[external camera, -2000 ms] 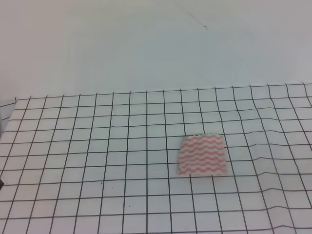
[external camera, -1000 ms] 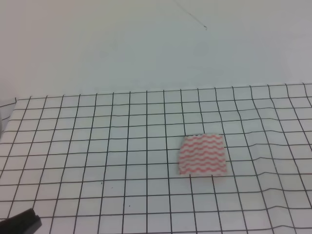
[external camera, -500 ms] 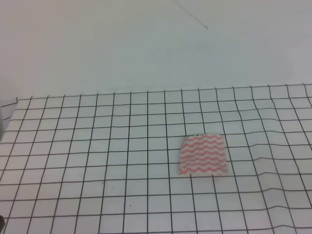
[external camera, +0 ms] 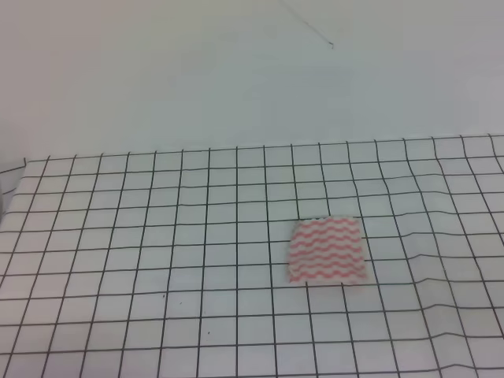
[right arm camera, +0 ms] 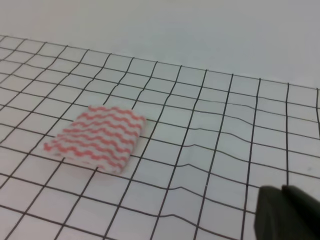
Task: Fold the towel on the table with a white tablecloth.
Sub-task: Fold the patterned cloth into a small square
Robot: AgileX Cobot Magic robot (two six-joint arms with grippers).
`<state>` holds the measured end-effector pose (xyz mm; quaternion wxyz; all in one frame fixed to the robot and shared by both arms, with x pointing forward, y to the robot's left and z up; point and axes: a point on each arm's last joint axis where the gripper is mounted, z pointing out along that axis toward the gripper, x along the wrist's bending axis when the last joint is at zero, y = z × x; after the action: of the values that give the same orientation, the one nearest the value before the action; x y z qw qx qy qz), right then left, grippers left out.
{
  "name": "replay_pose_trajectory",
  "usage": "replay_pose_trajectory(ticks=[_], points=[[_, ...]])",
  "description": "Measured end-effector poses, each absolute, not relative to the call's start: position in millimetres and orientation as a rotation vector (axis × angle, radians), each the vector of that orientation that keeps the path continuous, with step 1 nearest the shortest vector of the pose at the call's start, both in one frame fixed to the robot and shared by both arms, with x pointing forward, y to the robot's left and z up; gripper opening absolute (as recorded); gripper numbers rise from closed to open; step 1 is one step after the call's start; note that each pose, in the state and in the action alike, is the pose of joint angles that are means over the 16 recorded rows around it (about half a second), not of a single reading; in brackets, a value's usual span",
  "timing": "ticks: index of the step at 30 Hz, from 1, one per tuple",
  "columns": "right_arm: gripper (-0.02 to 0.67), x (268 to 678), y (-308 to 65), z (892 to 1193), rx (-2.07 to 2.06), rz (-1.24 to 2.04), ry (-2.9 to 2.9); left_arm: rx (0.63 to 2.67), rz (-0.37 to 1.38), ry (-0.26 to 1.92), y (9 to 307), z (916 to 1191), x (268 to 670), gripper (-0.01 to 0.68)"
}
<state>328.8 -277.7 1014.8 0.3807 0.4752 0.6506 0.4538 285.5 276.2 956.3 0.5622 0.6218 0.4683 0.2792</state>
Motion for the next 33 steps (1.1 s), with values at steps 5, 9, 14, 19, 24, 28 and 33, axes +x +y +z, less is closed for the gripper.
replay_pose_trajectory(ticks=[5,9,14,19,24,28,33], points=[[-0.001,329,-278,1015,1.213,1.158,1.661,1.454,0.640,1.091,275,955,286,-0.001],[-0.001,329,-278,1015,1.213,1.158,1.661,1.443,0.655,1.104,276,955,286,-0.001],[-0.001,329,-278,1015,1.213,1.158,1.661,1.411,0.694,1.145,279,957,287,-0.001],[-0.001,329,-278,1015,1.213,1.158,1.661,1.381,0.736,1.191,282,957,289,-0.001],[-0.001,329,-278,1015,1.212,1.159,1.660,1.356,0.766,1.220,284,960,289,-0.001],[-0.001,326,-278,1017,1.195,1.170,1.642,1.355,0.772,1.231,284,958,290,-0.001],[-0.001,316,-279,1019,1.146,1.202,1.588,1.358,0.772,1.234,284,957,290,-0.001]])
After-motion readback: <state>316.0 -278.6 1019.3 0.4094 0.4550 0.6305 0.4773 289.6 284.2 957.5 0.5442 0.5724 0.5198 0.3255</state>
